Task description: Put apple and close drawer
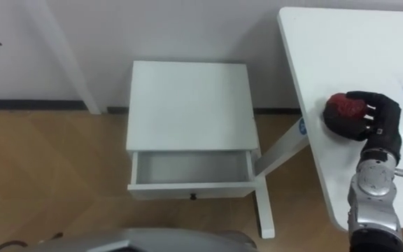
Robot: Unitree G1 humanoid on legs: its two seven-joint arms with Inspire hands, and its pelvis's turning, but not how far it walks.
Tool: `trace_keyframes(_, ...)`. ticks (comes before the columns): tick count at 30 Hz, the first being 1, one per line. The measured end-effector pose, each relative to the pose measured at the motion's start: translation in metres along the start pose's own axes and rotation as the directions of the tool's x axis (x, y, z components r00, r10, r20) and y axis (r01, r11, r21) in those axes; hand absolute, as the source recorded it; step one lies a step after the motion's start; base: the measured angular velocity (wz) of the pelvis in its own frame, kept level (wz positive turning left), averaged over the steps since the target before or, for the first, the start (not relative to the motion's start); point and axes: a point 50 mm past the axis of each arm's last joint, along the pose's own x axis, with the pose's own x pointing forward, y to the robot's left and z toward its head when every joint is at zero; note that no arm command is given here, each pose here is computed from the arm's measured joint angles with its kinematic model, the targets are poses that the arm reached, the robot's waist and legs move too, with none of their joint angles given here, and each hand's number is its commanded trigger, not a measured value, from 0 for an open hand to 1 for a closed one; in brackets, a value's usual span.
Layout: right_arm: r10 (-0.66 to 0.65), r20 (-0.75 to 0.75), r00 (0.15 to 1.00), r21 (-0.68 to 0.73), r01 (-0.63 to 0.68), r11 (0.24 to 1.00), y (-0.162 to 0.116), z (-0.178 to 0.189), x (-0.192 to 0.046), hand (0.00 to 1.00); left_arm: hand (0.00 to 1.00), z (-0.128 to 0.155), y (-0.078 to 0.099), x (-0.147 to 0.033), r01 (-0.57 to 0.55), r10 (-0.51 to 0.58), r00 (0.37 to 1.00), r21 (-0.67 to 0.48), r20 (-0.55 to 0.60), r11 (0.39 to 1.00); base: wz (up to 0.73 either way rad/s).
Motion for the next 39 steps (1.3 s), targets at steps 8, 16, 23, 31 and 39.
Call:
trace_keyframes(8,0.179,0.115,0.977,-0.128,-0.164,0.978,0.04,0.022,-0.008,1.0,0.0,0.01,-0.001,0.002,0.009,-0.009,1.0,0.034,0.024,0.999,0.0)
trace_keyframes(16,0.591,0.047,0.805,-0.31,-0.55,0.775,0.108,0.015,-0.043,1.0,0.0,0.028,-0.003,0.006,0.042,-0.046,0.996,0.068,0.07,0.997,0.14)
trace_keyframes(23,0.724,0.004,0.69,-0.367,-0.673,0.642,0.126,0.013,-0.056,1.0,0.0,0.035,-0.002,0.007,0.043,-0.05,0.995,0.074,0.092,0.996,0.14)
trace_keyframes(31,0.756,-0.01,0.654,-0.373,-0.704,0.604,0.13,0.012,-0.059,1.0,0.0,0.043,0.0,0.008,0.035,-0.043,0.993,0.072,0.113,0.997,0.09)
trace_keyframes(39,0.774,-0.017,0.632,-0.382,-0.72,0.579,0.133,0.012,-0.062,0.73,0.0,0.05,-0.001,0.008,0.037,-0.049,0.989,0.088,0.139,0.995,0.07)
